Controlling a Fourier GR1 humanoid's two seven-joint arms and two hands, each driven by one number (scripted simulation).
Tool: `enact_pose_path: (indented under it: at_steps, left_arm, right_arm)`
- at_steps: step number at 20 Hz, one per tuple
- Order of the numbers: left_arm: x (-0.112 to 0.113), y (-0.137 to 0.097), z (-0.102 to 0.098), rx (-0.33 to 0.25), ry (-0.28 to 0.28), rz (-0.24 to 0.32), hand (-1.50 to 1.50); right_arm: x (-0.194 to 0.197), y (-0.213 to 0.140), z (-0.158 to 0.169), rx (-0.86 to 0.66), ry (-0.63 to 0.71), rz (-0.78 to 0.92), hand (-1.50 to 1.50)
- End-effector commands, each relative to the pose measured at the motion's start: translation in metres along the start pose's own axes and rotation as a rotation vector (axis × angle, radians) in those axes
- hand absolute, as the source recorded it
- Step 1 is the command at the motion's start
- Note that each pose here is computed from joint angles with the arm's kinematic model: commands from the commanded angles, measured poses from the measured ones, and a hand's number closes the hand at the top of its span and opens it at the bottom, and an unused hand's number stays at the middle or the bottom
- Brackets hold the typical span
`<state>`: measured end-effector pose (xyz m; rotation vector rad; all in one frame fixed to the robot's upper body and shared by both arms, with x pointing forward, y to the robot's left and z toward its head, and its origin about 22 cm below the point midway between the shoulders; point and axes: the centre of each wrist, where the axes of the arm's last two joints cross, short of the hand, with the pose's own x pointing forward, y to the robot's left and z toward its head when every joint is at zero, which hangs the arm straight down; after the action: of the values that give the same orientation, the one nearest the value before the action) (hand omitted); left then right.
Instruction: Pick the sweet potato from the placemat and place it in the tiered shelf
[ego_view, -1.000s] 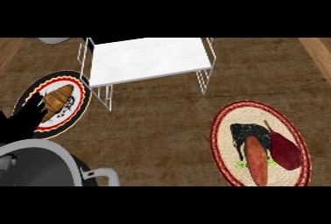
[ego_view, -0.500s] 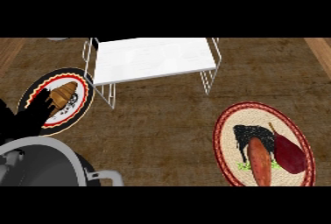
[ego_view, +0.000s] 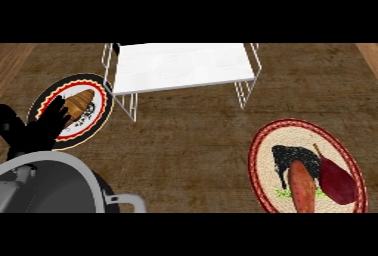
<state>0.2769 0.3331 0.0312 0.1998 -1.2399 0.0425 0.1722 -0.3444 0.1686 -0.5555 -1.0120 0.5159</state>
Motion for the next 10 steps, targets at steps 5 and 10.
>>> enact_pose_path:
  at_steps: [5, 10]
  left_arm:
    - [-0.058, -0.041, 0.014, -0.109, 0.110, 0.033, 0.00]
    - [-0.063, -0.043, 0.019, -0.114, 0.133, 0.074, 0.00]
  right_arm:
    - [0.015, 0.035, -0.005, 0.045, 0.100, 0.094, -1.50]
    - [0.011, 0.053, -0.003, 0.028, 0.160, 0.121, -1.50]
